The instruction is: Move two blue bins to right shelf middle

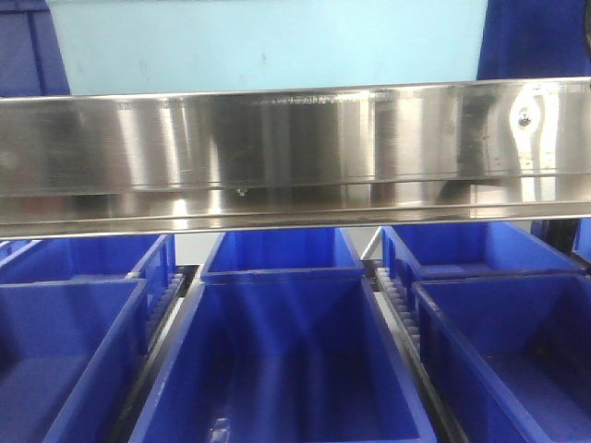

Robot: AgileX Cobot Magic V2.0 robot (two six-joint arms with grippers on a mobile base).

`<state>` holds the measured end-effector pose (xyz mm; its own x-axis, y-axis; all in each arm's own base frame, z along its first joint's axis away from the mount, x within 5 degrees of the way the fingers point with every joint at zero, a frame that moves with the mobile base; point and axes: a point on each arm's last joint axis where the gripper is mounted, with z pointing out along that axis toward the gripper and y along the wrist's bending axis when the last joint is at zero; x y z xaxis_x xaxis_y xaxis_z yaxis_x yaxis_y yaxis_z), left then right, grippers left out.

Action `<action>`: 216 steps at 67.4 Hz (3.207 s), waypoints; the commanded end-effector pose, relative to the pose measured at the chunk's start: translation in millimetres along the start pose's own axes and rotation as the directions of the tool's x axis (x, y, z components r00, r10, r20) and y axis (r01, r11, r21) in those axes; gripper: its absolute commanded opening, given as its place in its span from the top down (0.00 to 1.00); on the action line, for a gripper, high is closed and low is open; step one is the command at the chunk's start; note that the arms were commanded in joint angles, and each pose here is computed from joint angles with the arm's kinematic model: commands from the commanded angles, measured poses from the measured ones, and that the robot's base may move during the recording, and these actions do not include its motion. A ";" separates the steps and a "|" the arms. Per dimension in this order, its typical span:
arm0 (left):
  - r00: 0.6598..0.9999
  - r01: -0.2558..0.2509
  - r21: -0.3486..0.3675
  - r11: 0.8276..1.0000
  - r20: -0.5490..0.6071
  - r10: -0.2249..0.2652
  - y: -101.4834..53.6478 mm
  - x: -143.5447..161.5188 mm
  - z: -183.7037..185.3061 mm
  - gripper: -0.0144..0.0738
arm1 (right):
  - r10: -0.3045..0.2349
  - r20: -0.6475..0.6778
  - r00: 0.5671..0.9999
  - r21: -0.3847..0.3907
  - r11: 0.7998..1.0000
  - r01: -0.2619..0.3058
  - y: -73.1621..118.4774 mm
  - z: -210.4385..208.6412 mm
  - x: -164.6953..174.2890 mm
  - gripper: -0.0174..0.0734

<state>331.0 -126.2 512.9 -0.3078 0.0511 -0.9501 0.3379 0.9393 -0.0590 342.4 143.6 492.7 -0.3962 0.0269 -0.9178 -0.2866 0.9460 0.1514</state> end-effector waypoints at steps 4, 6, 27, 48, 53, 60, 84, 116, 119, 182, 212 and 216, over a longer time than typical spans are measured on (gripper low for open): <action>0.995 0.051 0.061 0.997 -0.086 -0.046 -8.2 5.1 -6.5 0.96 | -0.001 0.025 1.000 -0.047 0.999 0.002 7.1 -9.6 -5.4 0.98; 0.993 0.052 0.060 0.997 -0.106 -0.045 -8.3 7.0 -6.7 0.96 | -0.011 0.011 1.000 -0.043 0.999 0.012 6.8 -9.6 -4.1 0.98; 0.951 0.066 0.061 0.996 -0.307 -0.045 -9.3 29.7 6.2 0.96 | -0.071 -0.054 0.996 -0.024 0.997 0.070 3.3 6.2 5.5 0.98; 0.896 0.060 0.042 0.997 -0.443 -0.035 -7.7 50.7 24.3 0.96 | -0.073 -0.126 0.989 -0.014 0.997 0.071 1.4 28.2 18.8 0.98; 0.888 0.060 0.041 0.997 -0.459 -0.035 -7.6 52.7 25.5 0.96 | -0.073 -0.147 0.986 -0.011 0.997 0.072 1.0 30.1 21.4 0.98; 0.882 0.060 0.040 0.997 -0.469 -0.034 -7.6 53.7 24.9 0.96 | -0.073 -0.193 0.978 -0.005 0.997 0.073 0.1 31.5 26.3 0.98; 0.874 0.052 0.031 0.998 -0.485 -0.030 -6.5 57.1 29.7 0.95 | -0.070 -0.307 0.949 0.011 0.997 0.077 -2.5 29.8 36.8 0.98; 0.883 0.036 0.028 0.999 -0.469 -0.019 -5.6 53.0 23.4 0.16 | -0.068 -0.331 0.941 0.016 0.997 0.077 -2.6 15.7 33.1 0.18; 0.889 0.024 0.017 1.000 -0.458 -0.013 -4.3 50.1 18.3 0.16 | -0.068 -0.319 0.945 0.014 0.997 0.076 -2.2 10.7 29.5 0.18; 0.724 0.105 -0.004 0.994 -0.685 -0.079 5.3 128.4 61.2 0.22 | -0.014 -0.599 0.800 0.060 0.996 0.062 -13.4 72.0 94.6 0.18; 0.706 0.173 0.017 0.985 -0.699 -0.112 0.3 140.6 66.4 0.71 | 0.055 -0.682 0.729 0.054 0.998 -0.025 -10.7 81.5 123.0 0.82; 0.705 0.182 0.020 0.983 -0.700 -0.116 -0.5 140.5 66.4 0.89 | 0.056 -0.682 0.729 0.053 0.998 -0.027 -10.5 81.5 123.1 0.95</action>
<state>353.7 -137.8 363.2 -0.8553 0.1353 -0.5001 0.2718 0.9390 -0.2108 368.2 158.2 366.8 -0.8570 -0.1445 -0.4946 -0.2417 0.9605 0.1381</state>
